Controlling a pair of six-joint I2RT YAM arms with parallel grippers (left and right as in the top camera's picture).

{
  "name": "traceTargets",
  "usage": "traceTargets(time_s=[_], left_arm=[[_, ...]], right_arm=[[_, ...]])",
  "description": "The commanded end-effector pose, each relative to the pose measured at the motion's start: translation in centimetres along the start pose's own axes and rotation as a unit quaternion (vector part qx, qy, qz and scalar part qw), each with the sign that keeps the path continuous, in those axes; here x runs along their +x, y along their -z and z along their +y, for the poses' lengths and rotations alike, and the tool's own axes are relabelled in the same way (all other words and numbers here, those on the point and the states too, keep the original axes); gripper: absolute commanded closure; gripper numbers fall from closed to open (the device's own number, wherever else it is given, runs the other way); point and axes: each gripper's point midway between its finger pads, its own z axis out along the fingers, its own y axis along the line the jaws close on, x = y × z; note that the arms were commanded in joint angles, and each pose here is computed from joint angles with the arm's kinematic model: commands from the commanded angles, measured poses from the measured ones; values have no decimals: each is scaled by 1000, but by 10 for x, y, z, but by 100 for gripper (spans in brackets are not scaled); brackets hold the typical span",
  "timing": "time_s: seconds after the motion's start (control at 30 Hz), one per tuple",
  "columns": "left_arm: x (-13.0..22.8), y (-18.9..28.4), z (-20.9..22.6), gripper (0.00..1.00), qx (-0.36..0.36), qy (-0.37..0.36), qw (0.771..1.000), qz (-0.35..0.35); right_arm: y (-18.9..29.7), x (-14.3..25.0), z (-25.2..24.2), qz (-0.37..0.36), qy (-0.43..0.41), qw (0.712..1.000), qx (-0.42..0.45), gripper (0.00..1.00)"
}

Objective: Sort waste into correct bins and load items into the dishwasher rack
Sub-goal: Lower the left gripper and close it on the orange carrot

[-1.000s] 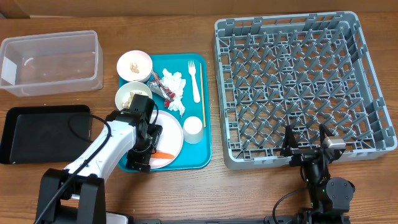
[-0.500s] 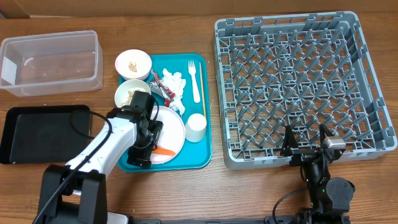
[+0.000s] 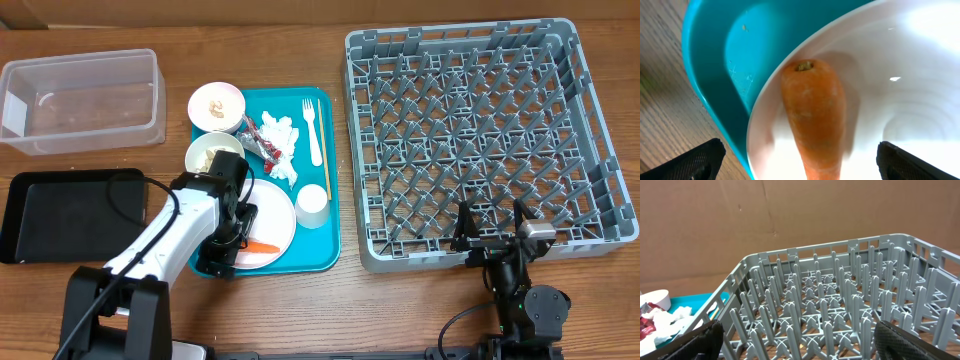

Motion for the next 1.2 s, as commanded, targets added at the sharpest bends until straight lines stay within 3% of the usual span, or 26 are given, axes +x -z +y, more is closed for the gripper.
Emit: traceTargets(time_s=[0.0,0.67,0.87,1.17], left_arm=[[-5,10,-9,0,20,-14,1000,-20],[7,13,-38,0,80,-23,996,15],[15,14,-30,9,66,-38,996,37],[0,53,-28,7,62,-38,997,-5]], right_arm=[[0,1,-2,-3,2,1000,4,0],[0,1,-2,-3,2,1000,4,0],[0,1,-2,-3,2,1000,4,0],[0,1,-2,-3,2,1000,4,0]])
